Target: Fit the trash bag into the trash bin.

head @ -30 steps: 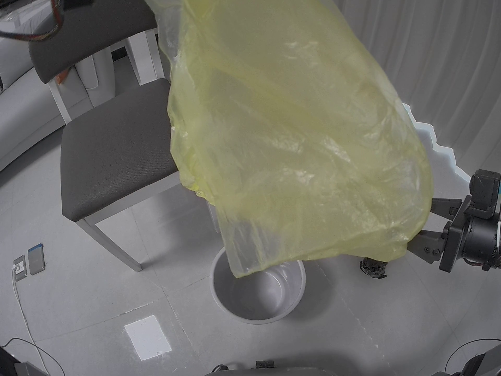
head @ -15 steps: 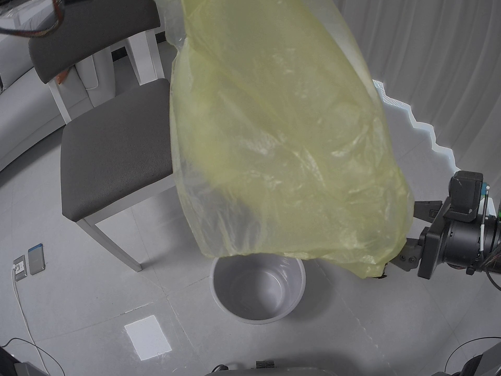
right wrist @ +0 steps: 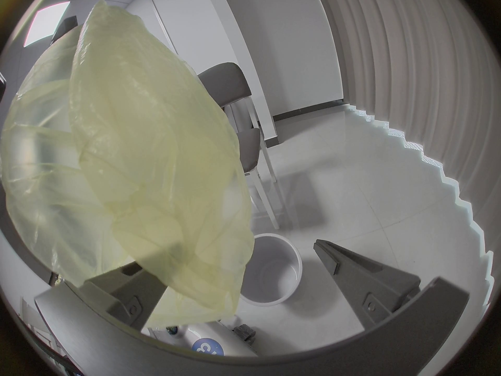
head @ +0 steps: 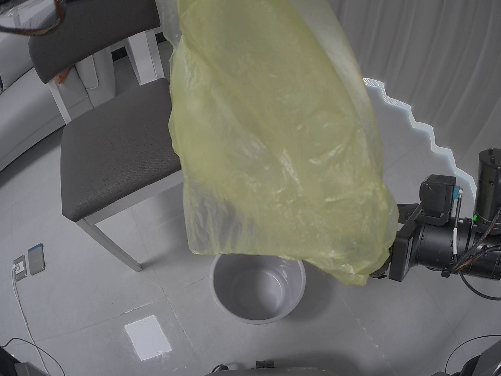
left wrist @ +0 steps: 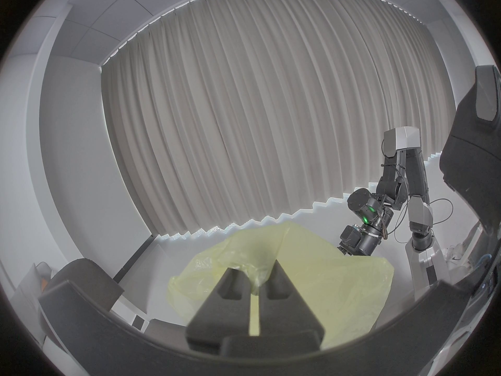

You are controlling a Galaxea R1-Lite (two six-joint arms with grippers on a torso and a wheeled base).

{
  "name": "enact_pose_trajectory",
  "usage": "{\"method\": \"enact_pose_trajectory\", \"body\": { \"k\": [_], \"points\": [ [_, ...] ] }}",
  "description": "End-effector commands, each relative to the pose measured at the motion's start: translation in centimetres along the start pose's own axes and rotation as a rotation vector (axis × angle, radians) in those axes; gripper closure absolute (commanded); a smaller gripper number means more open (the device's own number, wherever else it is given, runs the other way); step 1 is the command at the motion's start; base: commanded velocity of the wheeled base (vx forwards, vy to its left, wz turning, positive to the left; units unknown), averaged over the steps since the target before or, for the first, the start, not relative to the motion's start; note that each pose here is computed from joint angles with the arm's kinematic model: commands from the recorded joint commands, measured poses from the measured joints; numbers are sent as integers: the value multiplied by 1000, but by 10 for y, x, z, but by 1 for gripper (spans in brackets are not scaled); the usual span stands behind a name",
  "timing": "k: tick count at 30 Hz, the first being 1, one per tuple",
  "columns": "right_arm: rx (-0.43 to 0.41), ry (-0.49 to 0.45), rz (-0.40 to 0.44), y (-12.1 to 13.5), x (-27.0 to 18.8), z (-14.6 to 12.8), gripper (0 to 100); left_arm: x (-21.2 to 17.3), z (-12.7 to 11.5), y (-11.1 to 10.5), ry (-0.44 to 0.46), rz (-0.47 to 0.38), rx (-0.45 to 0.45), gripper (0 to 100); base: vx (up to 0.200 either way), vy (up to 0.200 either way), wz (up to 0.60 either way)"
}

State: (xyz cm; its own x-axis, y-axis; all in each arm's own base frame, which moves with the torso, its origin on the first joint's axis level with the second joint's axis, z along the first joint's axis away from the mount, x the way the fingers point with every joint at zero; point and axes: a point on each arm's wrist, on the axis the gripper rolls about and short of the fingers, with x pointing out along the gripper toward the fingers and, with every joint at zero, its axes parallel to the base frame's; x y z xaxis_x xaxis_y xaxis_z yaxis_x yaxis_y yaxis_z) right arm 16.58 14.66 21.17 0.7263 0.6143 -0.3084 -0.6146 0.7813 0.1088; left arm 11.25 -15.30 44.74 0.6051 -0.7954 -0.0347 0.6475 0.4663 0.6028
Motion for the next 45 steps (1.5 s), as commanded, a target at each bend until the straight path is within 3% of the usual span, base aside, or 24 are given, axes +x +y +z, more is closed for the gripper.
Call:
{"method": "enact_pose_trajectory", "body": {
  "k": [1,12,15,21,22,26,28,29,31,32,38,45],
  "points": [
    [-2,8,-3,1,7,-2,100,0,0,0,1,-1,-1,100,0,0,0],
    [2,9,-45,-2,9,-2,100,28,-11,-7,37,-72,-2,100,0,0,0],
    [7,10,-66,-6,8,-2,100,31,-15,-3,56,-47,-25,100,0,0,0],
    [33,8,-143,-25,8,-1,100,48,-37,12,151,44,-340,100,0,0,0],
    [34,9,-146,-25,8,-1,100,49,-38,13,153,49,-351,100,0,0,0],
    [46,62,-215,-37,18,-11,100,53,-63,6,221,124,-545,100,0,0,0],
    [47,71,-224,-38,19,-12,100,53,-68,5,229,139,-570,100,0,0,0],
    [47,128,-250,-41,29,-19,100,50,-90,1,265,181,-650,100,0,0,0],
    [47,140,-256,-42,31,-21,100,49,-95,0,270,187,-659,100,0,0,0],
    [44,209,-276,-47,42,-28,100,44,-120,-10,304,209,-701,100,0,0,0],
    [49,328,-300,-54,56,-41,100,48,-174,-41,314,221,-771,100,0,0,0],
    [45,439,-306,-58,76,-62,100,70,-217,-67,349,223,-868,100,0,0,0]
  ]
}}
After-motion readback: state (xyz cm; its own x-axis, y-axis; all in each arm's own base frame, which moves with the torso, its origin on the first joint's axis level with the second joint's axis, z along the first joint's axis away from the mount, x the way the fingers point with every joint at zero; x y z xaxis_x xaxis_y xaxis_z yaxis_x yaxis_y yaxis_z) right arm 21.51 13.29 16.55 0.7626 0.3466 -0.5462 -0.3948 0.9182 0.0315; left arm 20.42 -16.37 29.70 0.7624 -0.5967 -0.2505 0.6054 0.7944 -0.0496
